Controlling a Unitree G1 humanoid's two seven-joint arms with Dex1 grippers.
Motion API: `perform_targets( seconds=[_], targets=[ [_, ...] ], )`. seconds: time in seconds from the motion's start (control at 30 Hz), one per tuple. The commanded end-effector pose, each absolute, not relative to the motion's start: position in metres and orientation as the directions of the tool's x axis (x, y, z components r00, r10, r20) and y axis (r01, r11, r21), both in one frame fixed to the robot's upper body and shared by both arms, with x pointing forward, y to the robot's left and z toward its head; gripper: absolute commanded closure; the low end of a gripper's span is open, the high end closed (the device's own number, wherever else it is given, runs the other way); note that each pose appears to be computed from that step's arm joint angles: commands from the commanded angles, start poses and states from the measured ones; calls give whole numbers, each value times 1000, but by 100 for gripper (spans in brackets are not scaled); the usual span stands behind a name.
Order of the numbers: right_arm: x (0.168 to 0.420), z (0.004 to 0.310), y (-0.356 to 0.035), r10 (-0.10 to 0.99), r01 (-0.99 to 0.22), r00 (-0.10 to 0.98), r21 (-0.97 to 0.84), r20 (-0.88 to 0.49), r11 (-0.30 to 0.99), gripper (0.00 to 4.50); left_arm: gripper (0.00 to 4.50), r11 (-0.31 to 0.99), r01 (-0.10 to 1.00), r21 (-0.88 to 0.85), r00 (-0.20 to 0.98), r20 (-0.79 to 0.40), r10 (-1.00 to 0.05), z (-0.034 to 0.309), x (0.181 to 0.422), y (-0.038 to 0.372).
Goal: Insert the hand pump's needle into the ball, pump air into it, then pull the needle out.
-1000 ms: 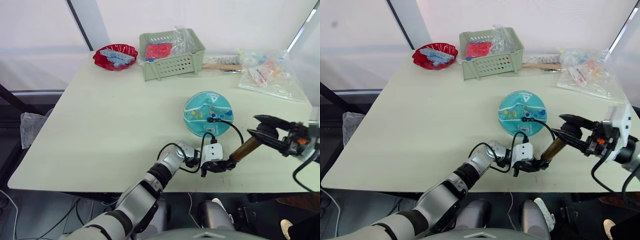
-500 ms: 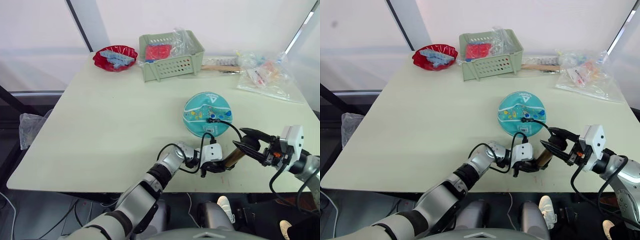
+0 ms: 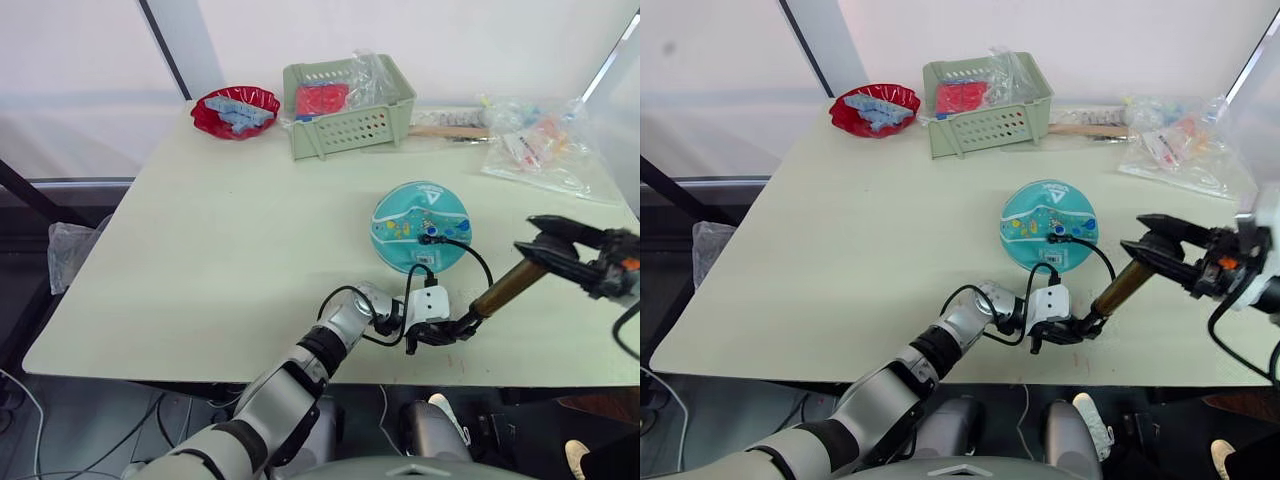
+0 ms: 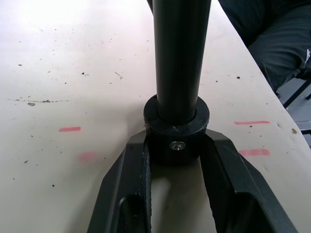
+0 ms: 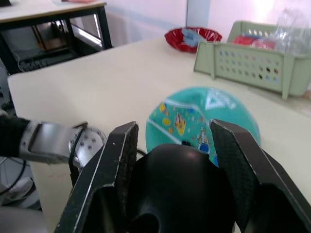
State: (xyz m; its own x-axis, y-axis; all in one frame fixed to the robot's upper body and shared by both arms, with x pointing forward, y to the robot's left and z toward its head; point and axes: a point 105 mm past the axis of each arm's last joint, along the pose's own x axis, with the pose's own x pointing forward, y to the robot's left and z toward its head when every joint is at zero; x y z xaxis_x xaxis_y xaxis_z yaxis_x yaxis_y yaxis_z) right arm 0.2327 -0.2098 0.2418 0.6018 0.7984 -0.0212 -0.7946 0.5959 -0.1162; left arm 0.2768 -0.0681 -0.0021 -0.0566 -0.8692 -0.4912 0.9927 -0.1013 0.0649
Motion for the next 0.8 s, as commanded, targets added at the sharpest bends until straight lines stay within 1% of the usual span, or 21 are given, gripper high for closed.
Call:
perform_targets(
  seconds=[0.03, 0.23, 0.33, 0.4, 0.6, 0.73, 0.8],
  targets=[
    [223, 282, -213, 800, -779, 595, -195, 70, 596, 263, 354, -19, 997, -69, -61, -665, -744, -58, 266, -27],
    [220, 299, -216, 798, -772, 597, -208, 87, 600, 263, 354, -19, 997, -69, -60, -666, -744, -58, 266, -27],
    [222, 301, -215, 796, -772, 595, -197, 109, 604, 263, 354, -18, 998, -68, -59, -667, -742, -58, 267, -26],
    [224, 288, -210, 804, -787, 589, -171, 82, 593, 263, 354, -18, 998, -68, -59, -668, -742, -58, 267, -26],
    [229, 223, -202, 798, -801, 597, -109, -80, 589, 263, 354, -19, 998, -66, -58, -667, -743, -58, 266, -27],
    [230, 207, -200, 797, -802, 596, -110, -98, 587, 263, 354, -18, 998, -66, -57, -666, -744, -58, 266, -27],
    [232, 190, -194, 797, -805, 593, -100, -114, 585, 263, 354, -17, 998, -65, -56, -666, -744, -59, 266, -27]
  ],
)
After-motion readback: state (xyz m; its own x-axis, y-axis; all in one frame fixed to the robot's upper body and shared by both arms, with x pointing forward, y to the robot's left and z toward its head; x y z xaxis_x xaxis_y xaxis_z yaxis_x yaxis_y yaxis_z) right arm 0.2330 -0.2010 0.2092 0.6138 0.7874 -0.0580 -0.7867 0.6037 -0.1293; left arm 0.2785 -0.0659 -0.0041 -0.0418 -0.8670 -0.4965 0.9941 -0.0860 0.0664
